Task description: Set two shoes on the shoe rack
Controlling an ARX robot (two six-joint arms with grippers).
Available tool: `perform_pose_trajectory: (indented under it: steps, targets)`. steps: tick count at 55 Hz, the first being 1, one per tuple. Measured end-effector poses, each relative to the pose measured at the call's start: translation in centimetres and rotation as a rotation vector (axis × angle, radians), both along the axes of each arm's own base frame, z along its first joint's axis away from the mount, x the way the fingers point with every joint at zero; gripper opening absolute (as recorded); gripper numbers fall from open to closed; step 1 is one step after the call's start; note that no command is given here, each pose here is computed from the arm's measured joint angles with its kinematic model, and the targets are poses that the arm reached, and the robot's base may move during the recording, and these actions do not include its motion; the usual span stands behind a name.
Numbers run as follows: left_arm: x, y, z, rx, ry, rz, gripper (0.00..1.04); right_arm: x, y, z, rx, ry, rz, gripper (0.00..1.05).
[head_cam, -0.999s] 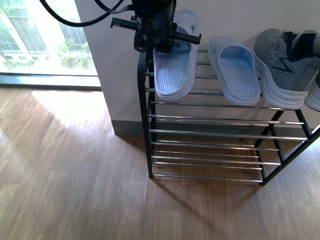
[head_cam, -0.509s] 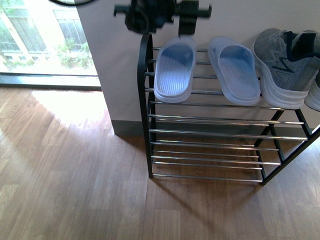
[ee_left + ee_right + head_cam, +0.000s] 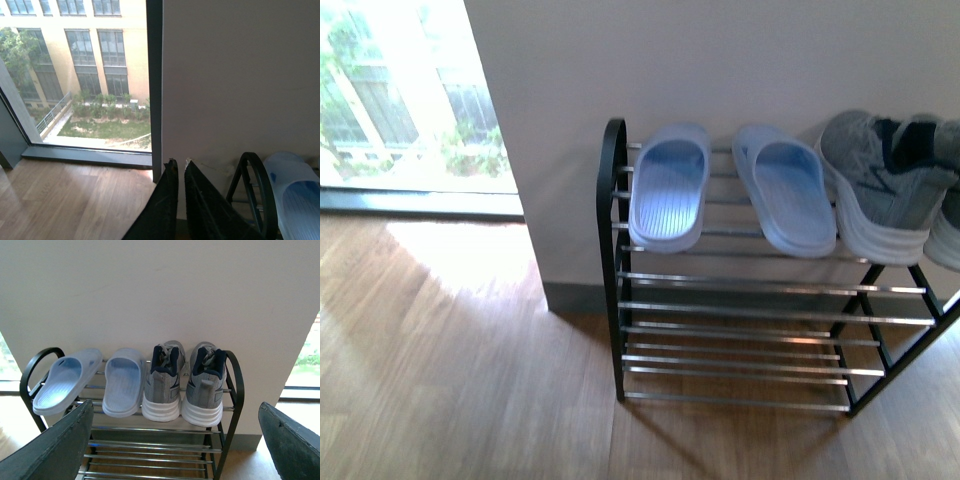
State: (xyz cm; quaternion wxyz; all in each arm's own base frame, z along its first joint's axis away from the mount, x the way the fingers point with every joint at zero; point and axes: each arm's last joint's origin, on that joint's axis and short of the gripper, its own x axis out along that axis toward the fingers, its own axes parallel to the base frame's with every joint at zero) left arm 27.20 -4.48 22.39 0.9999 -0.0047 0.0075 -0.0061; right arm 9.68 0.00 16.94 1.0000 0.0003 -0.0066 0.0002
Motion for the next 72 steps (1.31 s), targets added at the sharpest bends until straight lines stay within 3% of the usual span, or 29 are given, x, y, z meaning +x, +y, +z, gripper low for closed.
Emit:
perform_pose_trajectory:
  steps: [2, 31, 60, 72]
  targets:
    - [-0.6, 0.4, 0.0, -0.002, -0.011, 0.001, 0.01, 0.0, 0.0, 0.0, 0.000, 0.000, 0.000, 0.96]
    - [-8.9, 3.7, -3.9, 0.001, -0.007, -0.015, 0.01, 0.0, 0.0, 0.0, 0.000, 0.000, 0.000, 0.96]
    - [-12.9, 4.4, -6.1, 0.001, -0.001, 0.010, 0.01, 0.0, 0.0, 0.0, 0.000, 0.000, 0.000, 0.96]
    - [-13.8, 4.4, -5.6, 0.002, -0.018, 0.009, 0.01, 0.0, 0.0, 0.0, 0.000, 0.000, 0.000, 0.96]
